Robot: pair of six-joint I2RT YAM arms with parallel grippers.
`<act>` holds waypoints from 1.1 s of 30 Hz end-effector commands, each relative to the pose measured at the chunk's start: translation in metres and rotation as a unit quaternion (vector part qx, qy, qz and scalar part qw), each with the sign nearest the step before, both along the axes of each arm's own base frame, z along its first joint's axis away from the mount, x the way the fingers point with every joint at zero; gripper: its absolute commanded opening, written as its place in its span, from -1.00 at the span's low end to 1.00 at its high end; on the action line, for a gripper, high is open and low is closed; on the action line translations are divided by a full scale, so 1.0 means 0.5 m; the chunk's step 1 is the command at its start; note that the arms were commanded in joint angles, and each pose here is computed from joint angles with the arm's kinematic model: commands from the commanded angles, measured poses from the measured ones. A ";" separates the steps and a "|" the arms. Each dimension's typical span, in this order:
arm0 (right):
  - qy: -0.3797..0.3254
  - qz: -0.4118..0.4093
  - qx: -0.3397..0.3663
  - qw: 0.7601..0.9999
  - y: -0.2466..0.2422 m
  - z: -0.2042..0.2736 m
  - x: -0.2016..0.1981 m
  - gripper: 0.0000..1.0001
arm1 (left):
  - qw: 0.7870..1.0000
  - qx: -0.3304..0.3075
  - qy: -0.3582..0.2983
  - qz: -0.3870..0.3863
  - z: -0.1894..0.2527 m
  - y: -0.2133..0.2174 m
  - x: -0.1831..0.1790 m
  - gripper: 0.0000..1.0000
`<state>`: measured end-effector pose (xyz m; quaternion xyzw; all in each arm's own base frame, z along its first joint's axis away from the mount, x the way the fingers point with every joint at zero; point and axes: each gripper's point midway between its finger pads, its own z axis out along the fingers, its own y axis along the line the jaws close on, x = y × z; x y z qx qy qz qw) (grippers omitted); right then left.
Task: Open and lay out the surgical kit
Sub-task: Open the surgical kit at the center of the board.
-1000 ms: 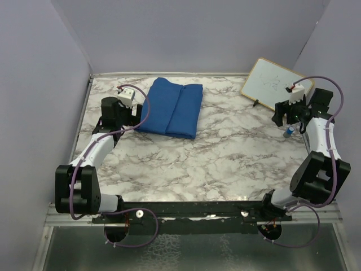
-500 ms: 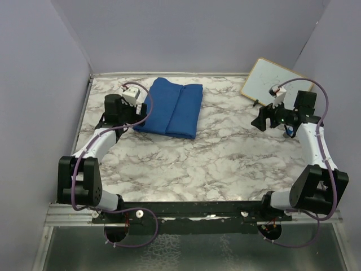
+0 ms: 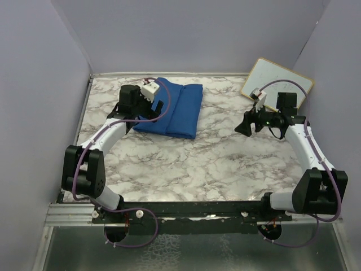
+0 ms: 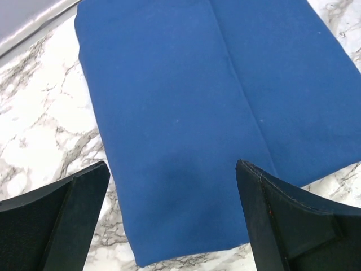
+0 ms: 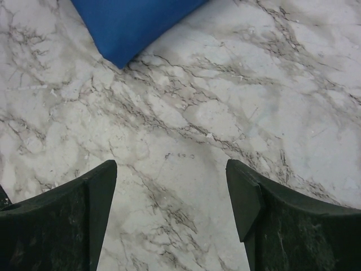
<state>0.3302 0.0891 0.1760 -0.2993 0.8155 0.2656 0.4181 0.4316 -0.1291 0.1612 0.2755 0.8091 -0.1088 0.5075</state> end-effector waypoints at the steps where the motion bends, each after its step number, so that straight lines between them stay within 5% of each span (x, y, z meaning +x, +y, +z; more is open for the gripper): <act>1: 0.002 0.020 0.019 1.000 0.037 0.023 -0.001 0.56 | 0.999 0.025 -0.014 -0.033 0.009 -0.033 0.018 0.96; 16: -0.009 0.022 0.035 0.999 0.088 0.008 0.030 0.52 | 0.996 -0.053 0.042 0.062 -0.020 -0.023 0.122 0.96; 25: -0.013 0.050 0.101 0.994 0.211 0.033 0.091 0.54 | 0.980 -0.112 0.088 0.136 -0.067 0.051 0.202 0.93; 33: 0.022 0.046 0.114 0.992 0.337 -0.018 0.153 0.60 | 0.970 -0.147 0.114 0.159 -0.110 0.051 0.203 0.93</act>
